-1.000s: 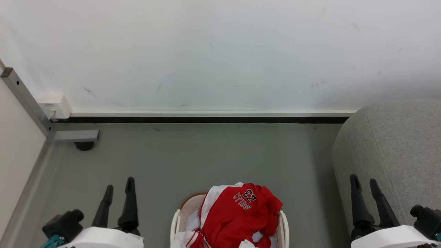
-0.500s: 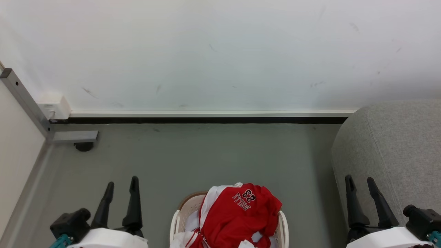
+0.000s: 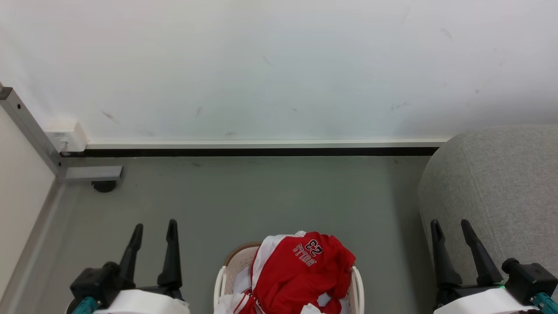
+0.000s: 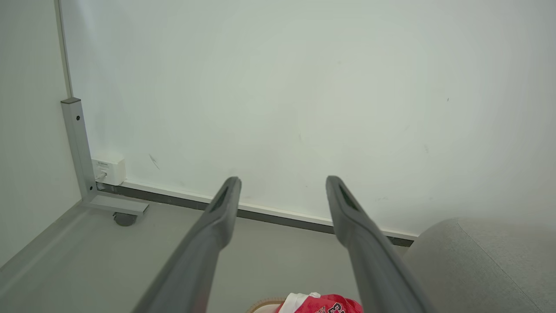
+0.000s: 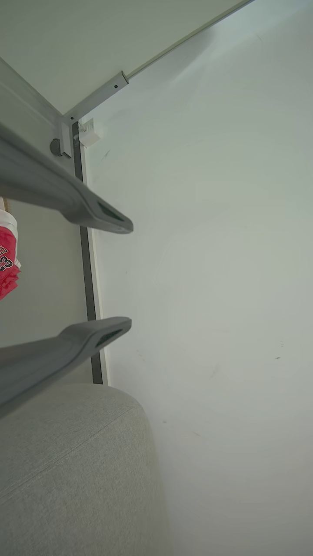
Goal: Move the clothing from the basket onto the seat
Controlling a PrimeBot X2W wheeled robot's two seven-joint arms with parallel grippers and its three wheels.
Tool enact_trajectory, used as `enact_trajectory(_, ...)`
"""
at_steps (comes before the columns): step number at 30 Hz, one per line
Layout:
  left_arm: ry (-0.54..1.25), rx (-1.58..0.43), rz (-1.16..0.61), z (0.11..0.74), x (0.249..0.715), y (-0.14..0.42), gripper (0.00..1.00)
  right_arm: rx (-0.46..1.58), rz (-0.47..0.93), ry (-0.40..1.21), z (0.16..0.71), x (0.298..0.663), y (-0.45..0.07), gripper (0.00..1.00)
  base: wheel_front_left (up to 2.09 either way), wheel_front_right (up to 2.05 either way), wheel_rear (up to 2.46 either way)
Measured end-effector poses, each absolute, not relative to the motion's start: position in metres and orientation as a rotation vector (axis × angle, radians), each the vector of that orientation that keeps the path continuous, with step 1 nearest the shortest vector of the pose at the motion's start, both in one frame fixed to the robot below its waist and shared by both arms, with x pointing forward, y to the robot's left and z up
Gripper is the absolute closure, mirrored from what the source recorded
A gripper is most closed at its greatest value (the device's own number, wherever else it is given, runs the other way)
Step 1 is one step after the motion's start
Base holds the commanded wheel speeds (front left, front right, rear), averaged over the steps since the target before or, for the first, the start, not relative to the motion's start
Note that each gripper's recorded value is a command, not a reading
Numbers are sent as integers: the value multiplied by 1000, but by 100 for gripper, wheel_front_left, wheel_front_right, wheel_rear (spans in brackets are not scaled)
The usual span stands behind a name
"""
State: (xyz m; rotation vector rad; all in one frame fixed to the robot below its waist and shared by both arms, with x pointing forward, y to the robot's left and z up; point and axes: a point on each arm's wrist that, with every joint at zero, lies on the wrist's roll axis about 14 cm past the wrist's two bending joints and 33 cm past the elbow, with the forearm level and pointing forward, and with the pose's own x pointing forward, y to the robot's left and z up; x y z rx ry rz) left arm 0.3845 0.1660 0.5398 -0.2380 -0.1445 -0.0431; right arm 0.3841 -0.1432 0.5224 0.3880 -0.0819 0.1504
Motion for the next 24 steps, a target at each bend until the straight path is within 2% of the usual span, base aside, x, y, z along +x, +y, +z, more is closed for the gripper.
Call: enact_trajectory(24,-206,-49,-79,550,385,156,0,237,192,-130,530,384,-133,0,0,0,0)
